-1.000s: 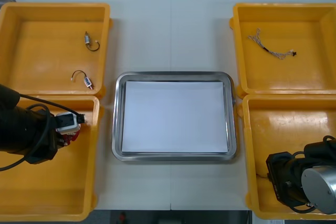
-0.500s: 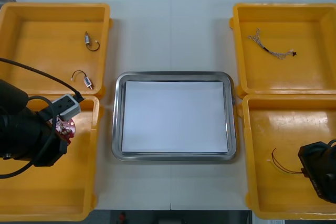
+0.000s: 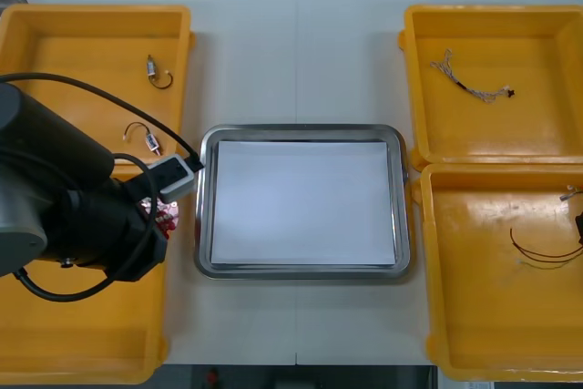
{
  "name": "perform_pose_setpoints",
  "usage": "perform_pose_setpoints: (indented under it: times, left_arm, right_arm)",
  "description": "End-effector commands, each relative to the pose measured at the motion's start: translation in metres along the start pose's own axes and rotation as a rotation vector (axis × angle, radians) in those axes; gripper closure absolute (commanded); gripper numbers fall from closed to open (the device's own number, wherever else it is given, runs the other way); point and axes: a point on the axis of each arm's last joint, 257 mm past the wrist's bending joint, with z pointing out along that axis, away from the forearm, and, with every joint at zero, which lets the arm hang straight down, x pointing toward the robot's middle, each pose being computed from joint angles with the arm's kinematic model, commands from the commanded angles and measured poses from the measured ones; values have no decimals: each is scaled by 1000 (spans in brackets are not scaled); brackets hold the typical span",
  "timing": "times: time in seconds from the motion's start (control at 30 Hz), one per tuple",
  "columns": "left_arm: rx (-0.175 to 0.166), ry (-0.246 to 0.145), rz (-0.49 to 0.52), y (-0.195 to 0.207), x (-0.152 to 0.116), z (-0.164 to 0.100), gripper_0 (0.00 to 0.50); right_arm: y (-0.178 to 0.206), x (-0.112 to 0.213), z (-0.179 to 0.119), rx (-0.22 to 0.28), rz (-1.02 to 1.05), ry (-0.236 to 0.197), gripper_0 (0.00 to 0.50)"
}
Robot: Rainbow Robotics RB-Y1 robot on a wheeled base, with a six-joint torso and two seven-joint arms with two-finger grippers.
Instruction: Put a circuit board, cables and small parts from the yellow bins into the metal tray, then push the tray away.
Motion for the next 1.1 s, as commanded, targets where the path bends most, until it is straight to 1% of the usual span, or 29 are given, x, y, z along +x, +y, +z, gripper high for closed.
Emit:
perform_pose_setpoints:
  times: [0.03,0.1,0.13,0.2,0.23,0.3,0.37,0.4,0.43,0.53,0.57,0.6,0.63,0.67,0.77,0.83,0.97,1.1]
  left_arm:
    - [-5,-65,-146,-30,-40,-7,500]
    - [-3,-72,-161,-42,-53,-4,499]
    - [-1,-73,-167,-46,-56,-2,500]
    - [-3,-79,-183,-56,-66,4,499]
    - [-4,-80,-188,-58,-69,6,500]
    - [-8,-83,-193,-67,-79,12,499]
    - [-13,-83,-194,-69,-83,15,500]
    - [-14,-80,-194,-73,-89,21,500]
    - [-13,-79,-197,-74,-91,23,499]
    - [-2,-95,-209,-80,-102,34,499]
    - [-2,-97,-210,-80,-103,37,500]
    - [-10,-101,-214,-80,-108,44,499]
    - [-10,-101,-214,-80,-108,44,499]
    - [-15,-103,-216,-80,-110,52,500]
    - [-10,-115,-220,-83,-116,63,500]
    - [-11,-115,-217,-84,-117,72,500]
    - [-23,-122,-207,-86,-117,79,500]
    - [-21,-121,-210,-86,-117,83,500]
  right_arm:
    - [-2,-25,-28,6,-160,-77,500]
    - [3,-26,-36,-4,-262,-90,500]
    - [4,-27,-38,-3,-290,-95,500]
    - [8,-29,-46,5,-413,-121,500]
    - [9,-29,-47,8,-437,-125,500]
    - [12,-30,-53,18,-549,-139,500]
    - [12,-30,-54,23,-597,-140,500]
    - [13,-29,-56,26,-664,-137,500]
    - [14,-30,-57,25,-688,-138,500]
    - [19,-26,-61,20,-804,-138,500]
    - [20,-26,-63,17,-824,-141,500]
    - [25,-22,-66,9,-892,-142,500]
    - [25,-22,-66,9,-892,-142,500]
    - [29,-19,-70,4,-957,-147,500]
    - [35,-13,-75,-7,-1047,-149,500]
    - [39,-10,-80,-8,-1120,-153,500]
    - [47,-2,-83,-29,-1210,-152,500]
    - [54,2,-87,-45,-1279,-162,500]
